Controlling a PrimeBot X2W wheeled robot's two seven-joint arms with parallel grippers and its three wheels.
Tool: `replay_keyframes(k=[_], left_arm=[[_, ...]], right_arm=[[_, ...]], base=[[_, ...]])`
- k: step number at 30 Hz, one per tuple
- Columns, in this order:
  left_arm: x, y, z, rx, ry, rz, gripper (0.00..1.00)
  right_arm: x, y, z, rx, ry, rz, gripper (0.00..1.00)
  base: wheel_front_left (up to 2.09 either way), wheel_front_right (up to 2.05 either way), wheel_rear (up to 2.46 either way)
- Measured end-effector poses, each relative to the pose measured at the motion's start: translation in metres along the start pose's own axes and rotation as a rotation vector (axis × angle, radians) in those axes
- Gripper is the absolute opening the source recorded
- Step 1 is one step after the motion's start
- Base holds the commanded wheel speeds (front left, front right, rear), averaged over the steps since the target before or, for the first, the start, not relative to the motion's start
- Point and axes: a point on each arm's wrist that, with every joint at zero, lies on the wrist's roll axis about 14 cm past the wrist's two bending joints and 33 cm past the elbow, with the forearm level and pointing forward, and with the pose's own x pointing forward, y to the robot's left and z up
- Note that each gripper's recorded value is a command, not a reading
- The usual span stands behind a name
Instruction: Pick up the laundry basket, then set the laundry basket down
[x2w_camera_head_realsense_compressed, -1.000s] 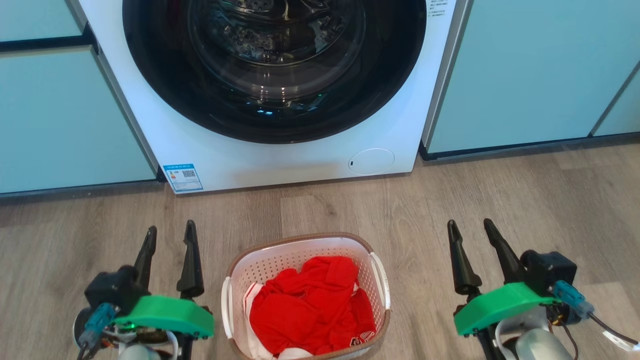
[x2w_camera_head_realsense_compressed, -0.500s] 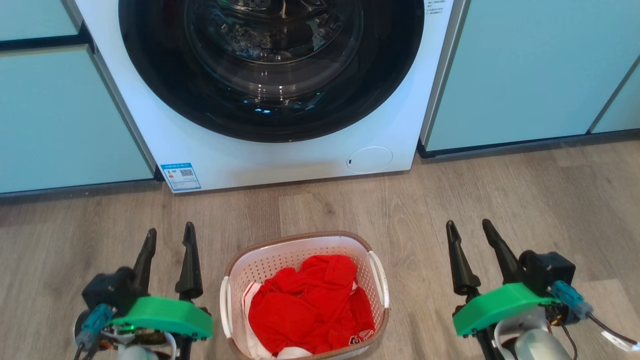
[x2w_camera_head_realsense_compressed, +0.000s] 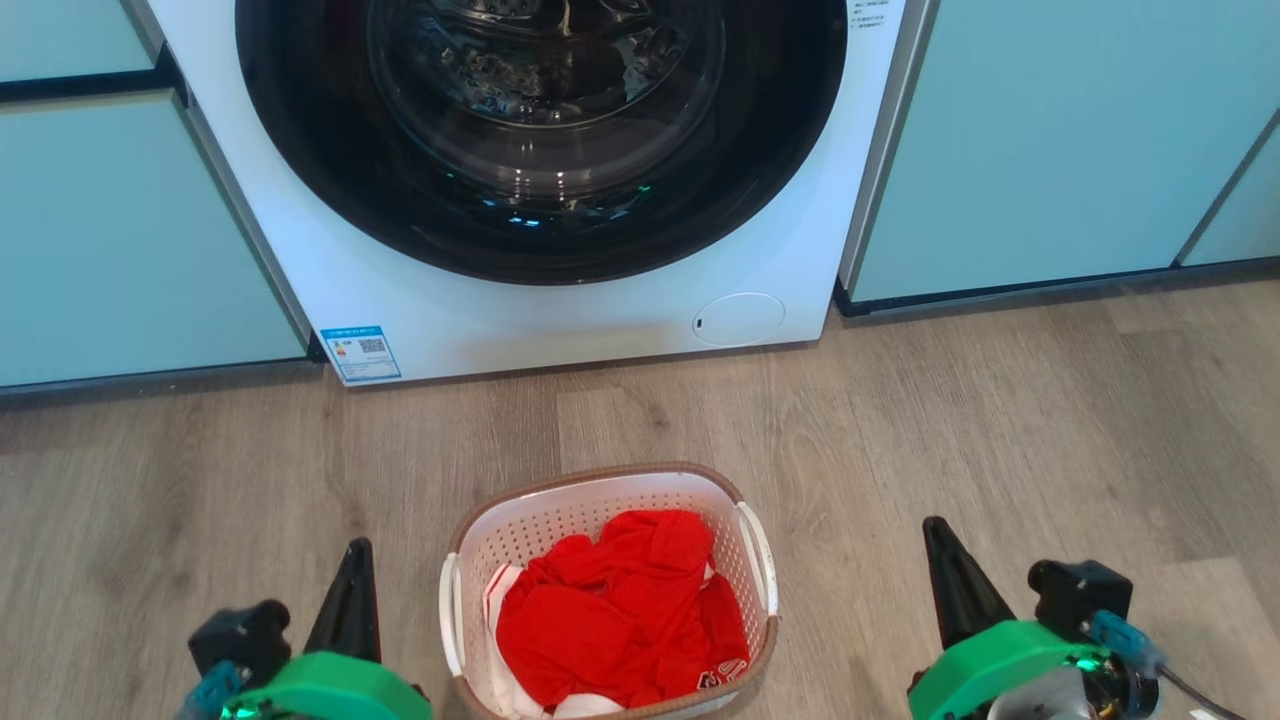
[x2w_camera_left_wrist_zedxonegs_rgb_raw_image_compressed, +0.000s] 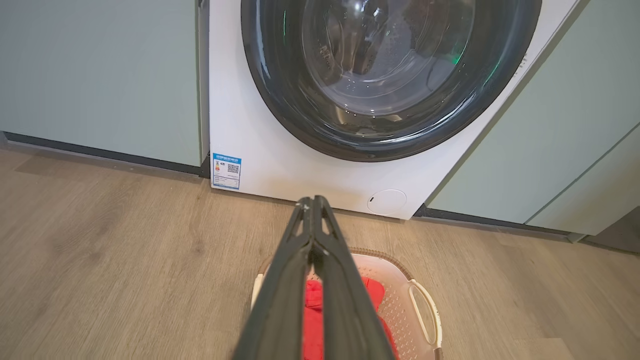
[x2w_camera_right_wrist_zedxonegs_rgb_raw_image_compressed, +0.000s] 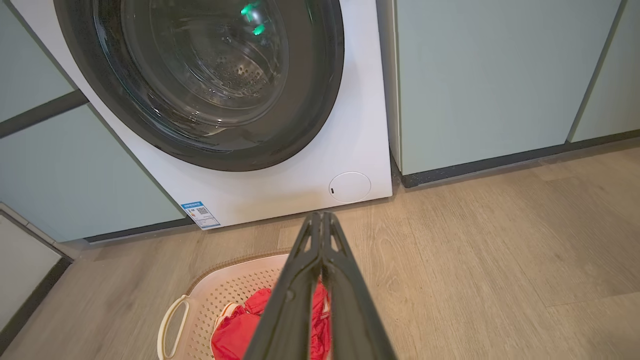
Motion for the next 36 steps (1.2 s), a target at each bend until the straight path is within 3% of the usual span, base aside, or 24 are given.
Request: replay_keyframes(k=[36], left_arm=[[0.006, 0.023, 0.002, -0.362, 0.032, 0.095, 0.00]], right_arm=[[0.008, -0.025, 0.004, 0.361, 0.003, -0.107, 0.00]], base=[[0.00, 0.00, 0.00]])
